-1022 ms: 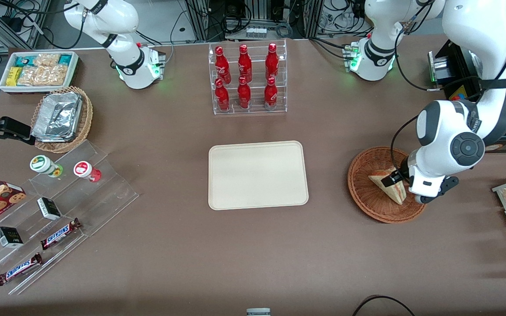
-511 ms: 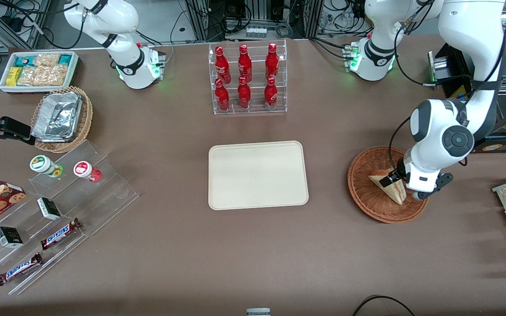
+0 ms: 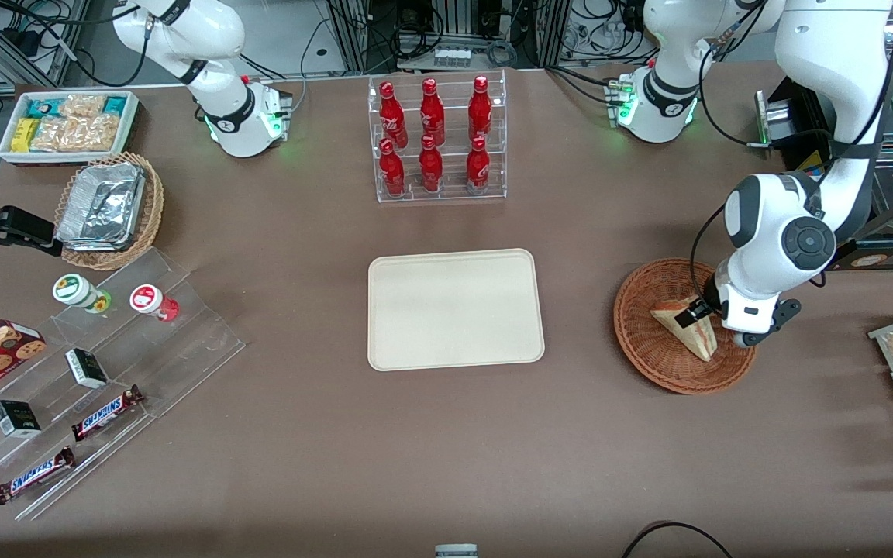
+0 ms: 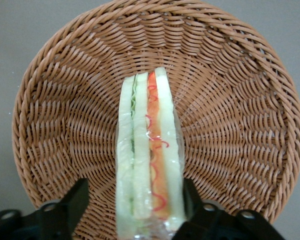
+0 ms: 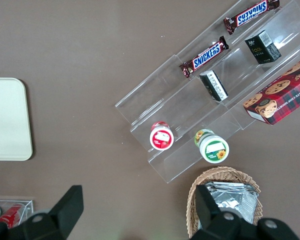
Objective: Place sandwich from basket to tray
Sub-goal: 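Lower the open left gripper around the wrapped sandwich, then close the left gripper on the sandwich and lift it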
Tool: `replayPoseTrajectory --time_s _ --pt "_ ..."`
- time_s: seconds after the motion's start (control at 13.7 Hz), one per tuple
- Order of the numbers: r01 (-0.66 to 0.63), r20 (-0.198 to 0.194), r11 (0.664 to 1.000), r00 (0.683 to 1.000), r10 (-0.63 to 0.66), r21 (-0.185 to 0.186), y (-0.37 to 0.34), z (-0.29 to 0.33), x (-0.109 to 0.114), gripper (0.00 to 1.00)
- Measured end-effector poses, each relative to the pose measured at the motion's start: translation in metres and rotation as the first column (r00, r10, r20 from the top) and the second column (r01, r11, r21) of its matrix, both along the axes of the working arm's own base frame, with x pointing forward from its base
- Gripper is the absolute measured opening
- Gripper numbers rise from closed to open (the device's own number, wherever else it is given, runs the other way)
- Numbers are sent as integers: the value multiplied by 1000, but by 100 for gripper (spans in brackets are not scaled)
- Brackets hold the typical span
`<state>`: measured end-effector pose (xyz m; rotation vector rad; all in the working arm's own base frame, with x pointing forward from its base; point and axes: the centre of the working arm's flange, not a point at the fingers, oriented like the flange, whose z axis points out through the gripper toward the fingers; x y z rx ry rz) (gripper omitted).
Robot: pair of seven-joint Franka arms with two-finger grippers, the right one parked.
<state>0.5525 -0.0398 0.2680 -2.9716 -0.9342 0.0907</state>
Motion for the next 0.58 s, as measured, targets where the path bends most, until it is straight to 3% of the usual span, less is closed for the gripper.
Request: replayPoseTrajectory --time_s 0.29,0.58 --pt "-72 -1 997 997 72 5 -1 -2 -1 33" --pt "-79 -2 997 997 79 5 -1 -1 -1 22"
